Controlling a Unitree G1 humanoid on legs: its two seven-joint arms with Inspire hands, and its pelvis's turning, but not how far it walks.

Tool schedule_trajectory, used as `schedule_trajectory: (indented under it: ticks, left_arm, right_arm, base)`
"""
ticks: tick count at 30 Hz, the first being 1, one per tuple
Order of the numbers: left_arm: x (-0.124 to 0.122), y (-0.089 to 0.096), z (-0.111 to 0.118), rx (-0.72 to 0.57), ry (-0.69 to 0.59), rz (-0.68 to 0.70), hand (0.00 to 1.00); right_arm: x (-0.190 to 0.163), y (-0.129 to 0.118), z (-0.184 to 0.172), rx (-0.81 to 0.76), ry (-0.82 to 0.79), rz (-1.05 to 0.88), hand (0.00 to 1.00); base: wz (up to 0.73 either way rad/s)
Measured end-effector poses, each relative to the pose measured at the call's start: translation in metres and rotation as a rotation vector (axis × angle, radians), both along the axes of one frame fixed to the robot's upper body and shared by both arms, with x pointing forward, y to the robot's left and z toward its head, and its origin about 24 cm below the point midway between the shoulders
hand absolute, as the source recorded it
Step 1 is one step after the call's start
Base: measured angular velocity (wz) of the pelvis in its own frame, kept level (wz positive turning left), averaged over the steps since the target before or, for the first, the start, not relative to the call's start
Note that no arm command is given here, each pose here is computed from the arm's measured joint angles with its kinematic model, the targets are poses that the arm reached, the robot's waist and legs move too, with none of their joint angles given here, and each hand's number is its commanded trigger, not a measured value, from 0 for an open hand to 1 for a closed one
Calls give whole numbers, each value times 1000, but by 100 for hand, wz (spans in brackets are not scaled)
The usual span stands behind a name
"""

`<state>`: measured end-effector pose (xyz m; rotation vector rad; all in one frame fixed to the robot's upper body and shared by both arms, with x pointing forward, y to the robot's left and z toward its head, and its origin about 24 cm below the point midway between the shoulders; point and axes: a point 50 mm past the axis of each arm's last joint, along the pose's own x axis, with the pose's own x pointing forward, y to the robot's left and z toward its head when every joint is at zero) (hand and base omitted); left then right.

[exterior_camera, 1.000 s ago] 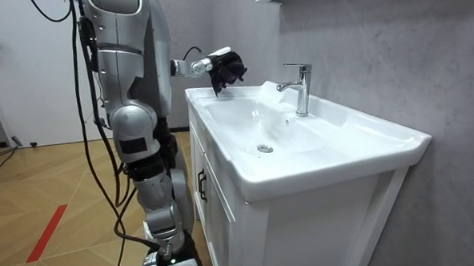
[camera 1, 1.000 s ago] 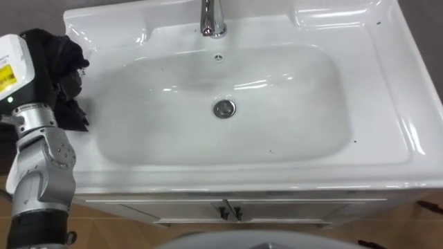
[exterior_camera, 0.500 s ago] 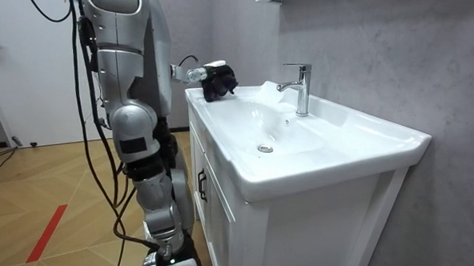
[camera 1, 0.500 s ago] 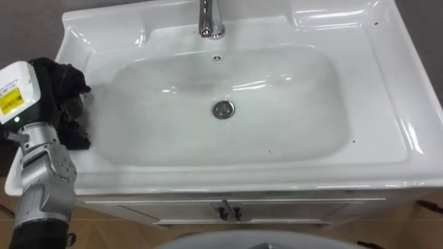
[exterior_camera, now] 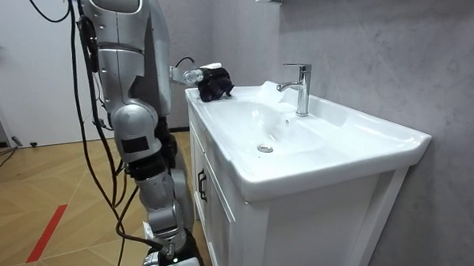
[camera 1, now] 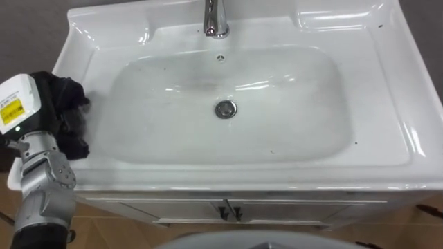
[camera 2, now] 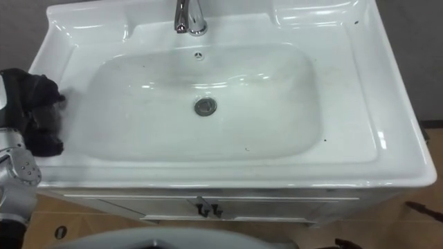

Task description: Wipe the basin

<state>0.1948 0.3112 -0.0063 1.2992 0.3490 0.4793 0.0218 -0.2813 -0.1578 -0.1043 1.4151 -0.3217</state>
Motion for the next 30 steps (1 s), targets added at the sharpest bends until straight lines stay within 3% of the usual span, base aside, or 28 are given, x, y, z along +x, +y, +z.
schedule_trajectory:
  ticks: [19,30]
  left_arm:
    - [2,-1,2,17,-40,8,0]
    - [9,-8,18,-21,-160,-30,0]
  right_arm:
    - [2,-8,3,-22,-7,7,0]
    - [-1,-8,3,-31,4,-4,0]
  base:
    - [0]
    - [0]
